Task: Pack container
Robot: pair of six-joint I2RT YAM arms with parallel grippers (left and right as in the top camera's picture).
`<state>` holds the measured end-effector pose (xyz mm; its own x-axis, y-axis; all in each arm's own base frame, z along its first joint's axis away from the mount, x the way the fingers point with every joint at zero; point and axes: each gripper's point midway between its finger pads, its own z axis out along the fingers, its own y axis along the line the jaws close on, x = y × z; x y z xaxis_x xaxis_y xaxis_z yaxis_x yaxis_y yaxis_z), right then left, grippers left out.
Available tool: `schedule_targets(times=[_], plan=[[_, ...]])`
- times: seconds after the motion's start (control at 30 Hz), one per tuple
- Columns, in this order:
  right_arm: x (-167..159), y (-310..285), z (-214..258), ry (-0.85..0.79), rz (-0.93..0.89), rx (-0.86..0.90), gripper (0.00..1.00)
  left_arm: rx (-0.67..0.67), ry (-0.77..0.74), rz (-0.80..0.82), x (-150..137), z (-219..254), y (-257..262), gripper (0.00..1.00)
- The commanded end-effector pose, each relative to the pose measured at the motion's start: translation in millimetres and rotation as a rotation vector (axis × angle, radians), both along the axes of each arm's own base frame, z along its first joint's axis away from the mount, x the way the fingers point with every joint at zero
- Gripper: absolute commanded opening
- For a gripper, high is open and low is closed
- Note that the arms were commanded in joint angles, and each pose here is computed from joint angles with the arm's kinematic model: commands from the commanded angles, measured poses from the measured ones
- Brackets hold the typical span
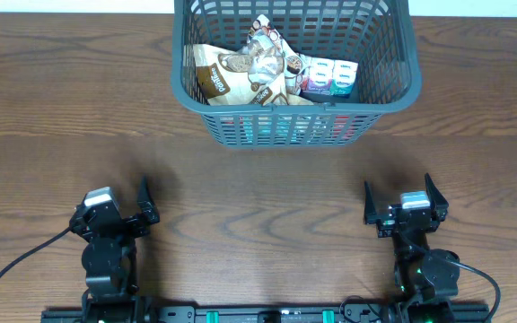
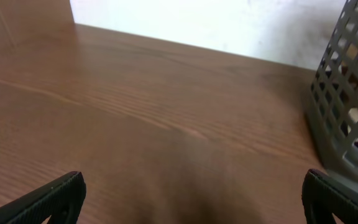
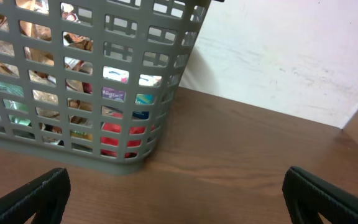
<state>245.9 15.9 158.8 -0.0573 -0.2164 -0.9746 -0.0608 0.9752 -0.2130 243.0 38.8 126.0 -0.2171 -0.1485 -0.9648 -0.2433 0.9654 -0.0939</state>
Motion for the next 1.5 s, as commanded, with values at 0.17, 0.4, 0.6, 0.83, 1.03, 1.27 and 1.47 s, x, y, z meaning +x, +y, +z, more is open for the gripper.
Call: schedule_targets(times=[0.17, 0.4, 0.6, 0.83, 1.03, 1.27, 1.47], plan=[[0.0, -4.0, -1.0, 0.001, -0.019, 0.015, 0.99, -0.013, 0.092, 0.001, -2.7, -29.3, -0.7, 0.99], [0.0, -4.0, -1.0, 0.001, -0.019, 0.015, 0.99, -0.013, 0.098, 0.001, -2.8, -30.7, -0.8, 0.99], [0.0, -4.0, -1.0, 0.001, -0.019, 0.015, 0.99, -0.013, 0.098, 0.001, -2.8, -30.7, -0.7, 0.99], [0.0, -4.0, -1.0, 0.001, -0.019, 0.015, 0.99, -0.013, 0.098, 0.001, -2.8, -30.7, -0.7, 0.99], [0.0, -4.0, -1.0, 0.001, -0.019, 0.015, 0.99, -0.013, 0.098, 0.001, -2.8, -30.7, -0.7, 0.99], [0.0, -4.0, -1.0, 0.001, -0.019, 0.015, 0.99, -0.013, 0.098, 0.001, -2.8, -30.7, -0.7, 0.99], [0.0, -4.0, -1.0, 0.001, -0.019, 0.015, 0.99, -0.013, 0.098, 0.001, -2.8, -30.7, -0.7, 0.99]])
